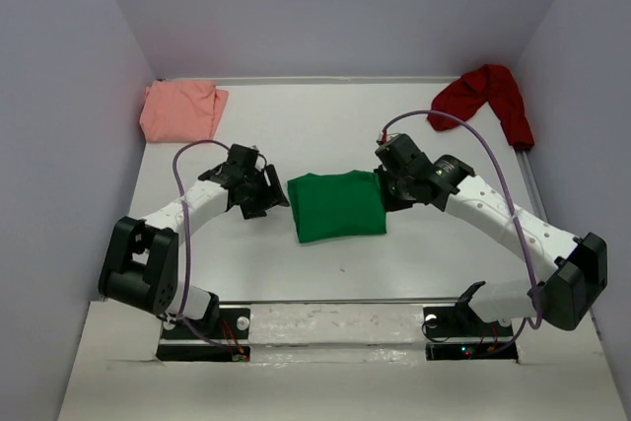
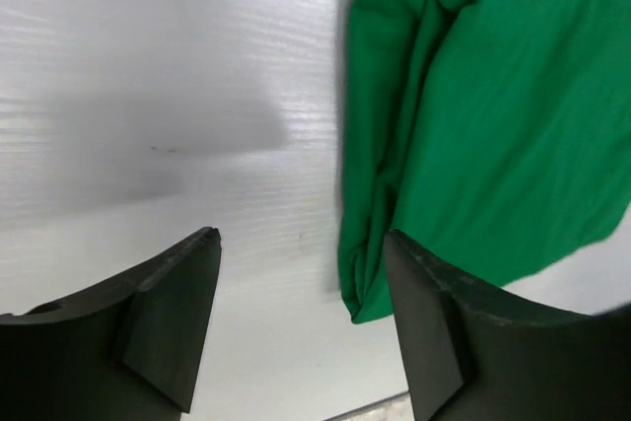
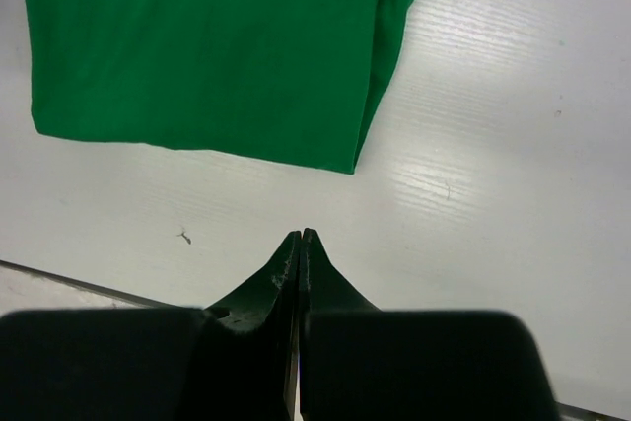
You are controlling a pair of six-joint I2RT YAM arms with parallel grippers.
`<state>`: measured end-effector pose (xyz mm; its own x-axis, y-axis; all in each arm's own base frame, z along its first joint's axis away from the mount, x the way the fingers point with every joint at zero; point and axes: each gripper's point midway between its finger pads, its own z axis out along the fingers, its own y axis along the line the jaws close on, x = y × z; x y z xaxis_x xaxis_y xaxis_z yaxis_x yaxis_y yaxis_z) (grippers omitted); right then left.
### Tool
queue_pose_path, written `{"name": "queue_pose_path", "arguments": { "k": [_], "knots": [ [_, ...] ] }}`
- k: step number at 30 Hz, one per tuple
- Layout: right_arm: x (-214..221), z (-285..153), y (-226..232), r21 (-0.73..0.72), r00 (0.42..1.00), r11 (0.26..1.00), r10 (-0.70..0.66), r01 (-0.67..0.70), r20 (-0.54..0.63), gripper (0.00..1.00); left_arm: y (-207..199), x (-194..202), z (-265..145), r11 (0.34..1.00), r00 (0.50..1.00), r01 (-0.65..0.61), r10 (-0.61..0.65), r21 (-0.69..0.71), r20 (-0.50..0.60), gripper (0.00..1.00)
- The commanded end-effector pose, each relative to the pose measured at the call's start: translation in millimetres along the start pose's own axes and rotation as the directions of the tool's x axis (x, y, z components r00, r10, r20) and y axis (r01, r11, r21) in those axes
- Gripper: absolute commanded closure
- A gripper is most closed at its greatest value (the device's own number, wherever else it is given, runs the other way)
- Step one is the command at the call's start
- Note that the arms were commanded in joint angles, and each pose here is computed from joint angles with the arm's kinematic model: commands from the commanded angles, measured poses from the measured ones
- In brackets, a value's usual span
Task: Fold and stack the t-shirts
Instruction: Fold the tshirt
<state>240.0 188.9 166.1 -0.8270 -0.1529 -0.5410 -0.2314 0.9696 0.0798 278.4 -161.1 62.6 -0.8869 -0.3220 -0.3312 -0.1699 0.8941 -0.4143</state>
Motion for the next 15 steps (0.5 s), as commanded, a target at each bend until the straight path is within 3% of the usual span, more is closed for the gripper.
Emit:
{"name": "queue_pose_path", "arguments": {
  "k": [1, 7, 15],
  "knots": [
    [-3, -8, 3, -0.042, 0.999, 0.999, -0.011, 0.012, 0.036, 1.00, -31, 3, -10, 0.966, 1.000, -0.020, 0.023, 0.259, -0.010, 0.19],
    [1, -6, 1, -0.042, 0.999, 0.999, -0.023, 0.025, 0.041, 1.00, -44, 17, -10, 0.910, 1.000, -0.006, 0.013, 0.414, -0.014, 0.16],
    [-6, -27, 4, -0.095, 0.995, 0.996, 0.008, 0.002, 0.102, 1.00, -39, 32, 4, 0.889, 0.998, 0.065, -0.047, 0.452, -0.050, 0.19]
  ]
}}
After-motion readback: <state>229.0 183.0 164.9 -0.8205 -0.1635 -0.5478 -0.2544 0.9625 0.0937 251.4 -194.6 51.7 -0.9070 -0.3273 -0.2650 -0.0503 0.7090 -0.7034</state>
